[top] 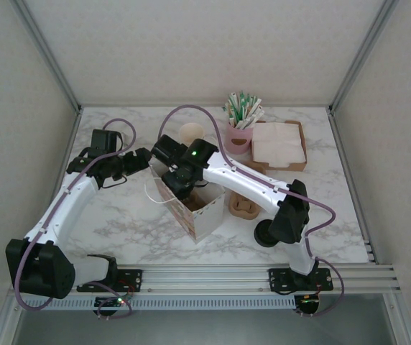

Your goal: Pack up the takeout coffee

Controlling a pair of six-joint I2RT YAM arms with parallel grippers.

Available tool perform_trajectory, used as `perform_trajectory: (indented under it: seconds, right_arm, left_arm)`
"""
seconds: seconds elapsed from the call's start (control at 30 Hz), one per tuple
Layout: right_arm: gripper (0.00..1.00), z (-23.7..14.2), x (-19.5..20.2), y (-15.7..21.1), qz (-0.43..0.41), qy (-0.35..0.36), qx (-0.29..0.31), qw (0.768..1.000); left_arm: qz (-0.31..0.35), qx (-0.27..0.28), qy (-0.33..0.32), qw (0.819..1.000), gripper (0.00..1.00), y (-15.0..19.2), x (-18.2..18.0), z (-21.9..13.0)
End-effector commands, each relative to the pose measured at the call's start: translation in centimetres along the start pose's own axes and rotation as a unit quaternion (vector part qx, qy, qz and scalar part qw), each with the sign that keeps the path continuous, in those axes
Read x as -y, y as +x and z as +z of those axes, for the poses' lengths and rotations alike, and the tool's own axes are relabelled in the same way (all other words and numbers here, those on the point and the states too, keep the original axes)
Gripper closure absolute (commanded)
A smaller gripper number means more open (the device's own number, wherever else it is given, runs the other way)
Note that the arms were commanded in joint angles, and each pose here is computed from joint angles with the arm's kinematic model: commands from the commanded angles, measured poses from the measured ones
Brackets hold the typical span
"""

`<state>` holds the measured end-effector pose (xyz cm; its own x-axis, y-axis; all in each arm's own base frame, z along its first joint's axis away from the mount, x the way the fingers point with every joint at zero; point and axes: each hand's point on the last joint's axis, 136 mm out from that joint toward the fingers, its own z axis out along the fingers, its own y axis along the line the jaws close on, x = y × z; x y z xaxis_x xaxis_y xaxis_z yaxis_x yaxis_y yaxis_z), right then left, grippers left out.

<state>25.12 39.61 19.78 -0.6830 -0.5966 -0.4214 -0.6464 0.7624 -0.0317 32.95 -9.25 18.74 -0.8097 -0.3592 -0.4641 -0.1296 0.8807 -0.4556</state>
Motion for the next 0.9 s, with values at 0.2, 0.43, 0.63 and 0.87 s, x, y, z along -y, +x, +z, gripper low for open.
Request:
perform_trajectory:
  seconds: [0.2,0.43,0.63,0.87]
  right_arm:
    - [0.46,2.4,0.5,1.1,-0.002,0.018,-0.031,0.999]
    - [0.46,3.0,0.6,1.9,-0.002,0.025,-0.053,0.998]
    - [0.46,4.0,0.6,2.8,-0.002,0.029,-0.075,0.997]
    - [0.46,5.0,0.4,3.6,-0.002,0.028,-0.094,0.995]
  left_arm:
    - [0.007,-0.008,0.012,1.0,0.13,-0.1,0.9,-0.1]
    - [0.008,-0.007,0.012,1.0,0.13,-0.1,1.0,-0.1]
    - [0.007,-0.008,0.011,1.0,0.13,-0.1,0.9,-0.1]
    - [0.008,-0.007,0.011,1.0,0.13,-0.1,0.9,-0.1]
